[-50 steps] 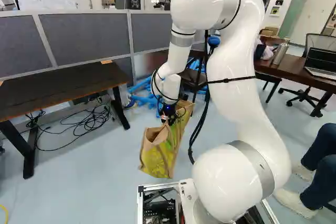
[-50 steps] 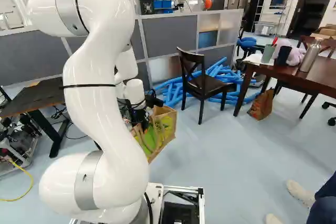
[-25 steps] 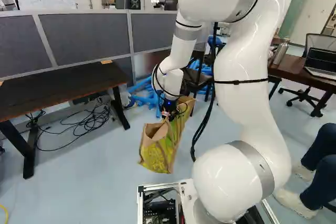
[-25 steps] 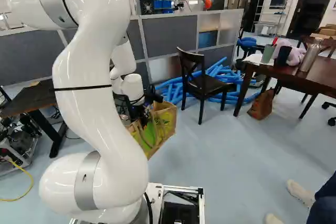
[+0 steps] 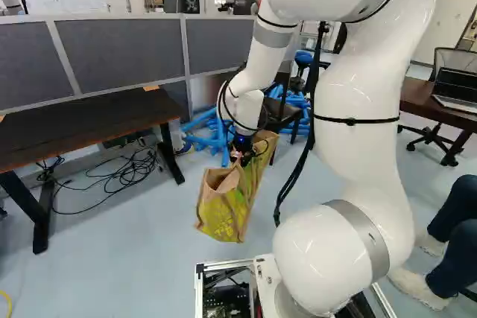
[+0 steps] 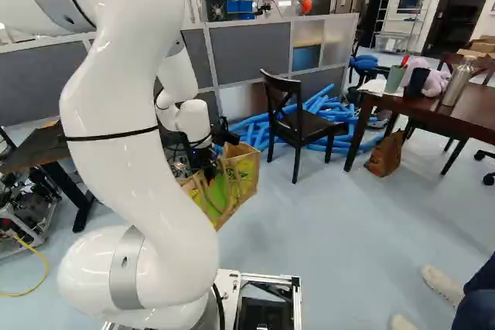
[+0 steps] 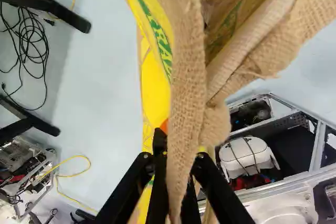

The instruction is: Pick up the bag on the ground and place it on the table

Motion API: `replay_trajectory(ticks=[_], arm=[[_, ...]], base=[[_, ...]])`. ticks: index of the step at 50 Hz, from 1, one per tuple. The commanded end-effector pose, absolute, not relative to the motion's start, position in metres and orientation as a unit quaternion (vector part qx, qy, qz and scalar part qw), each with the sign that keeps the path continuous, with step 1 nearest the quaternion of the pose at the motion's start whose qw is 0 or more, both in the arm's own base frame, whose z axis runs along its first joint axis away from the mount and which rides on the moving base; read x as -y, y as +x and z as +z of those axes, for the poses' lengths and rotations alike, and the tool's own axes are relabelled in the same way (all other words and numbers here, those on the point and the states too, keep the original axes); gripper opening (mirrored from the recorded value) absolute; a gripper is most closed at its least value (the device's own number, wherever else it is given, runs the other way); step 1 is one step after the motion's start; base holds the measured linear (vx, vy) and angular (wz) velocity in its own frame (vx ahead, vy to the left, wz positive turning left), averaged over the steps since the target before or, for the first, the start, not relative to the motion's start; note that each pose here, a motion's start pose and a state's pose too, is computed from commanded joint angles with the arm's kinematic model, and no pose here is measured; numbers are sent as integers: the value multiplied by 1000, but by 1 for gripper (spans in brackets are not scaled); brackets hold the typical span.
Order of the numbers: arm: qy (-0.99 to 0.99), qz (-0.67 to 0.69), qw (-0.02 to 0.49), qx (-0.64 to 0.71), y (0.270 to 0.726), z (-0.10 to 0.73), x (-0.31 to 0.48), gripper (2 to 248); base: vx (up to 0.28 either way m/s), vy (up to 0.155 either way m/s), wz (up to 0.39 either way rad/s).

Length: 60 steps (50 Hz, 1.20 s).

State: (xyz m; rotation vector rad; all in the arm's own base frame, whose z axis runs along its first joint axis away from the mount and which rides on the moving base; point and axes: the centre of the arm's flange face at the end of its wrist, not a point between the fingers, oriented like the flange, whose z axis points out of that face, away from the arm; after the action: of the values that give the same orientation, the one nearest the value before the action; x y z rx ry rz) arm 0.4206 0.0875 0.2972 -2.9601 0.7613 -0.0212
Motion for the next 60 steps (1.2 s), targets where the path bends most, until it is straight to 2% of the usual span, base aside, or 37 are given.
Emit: replay_trajectory(ticks=[60], arm=[[-967, -6, 64, -248, 399, 387, -80, 21]], base=[[0, 0, 0]])
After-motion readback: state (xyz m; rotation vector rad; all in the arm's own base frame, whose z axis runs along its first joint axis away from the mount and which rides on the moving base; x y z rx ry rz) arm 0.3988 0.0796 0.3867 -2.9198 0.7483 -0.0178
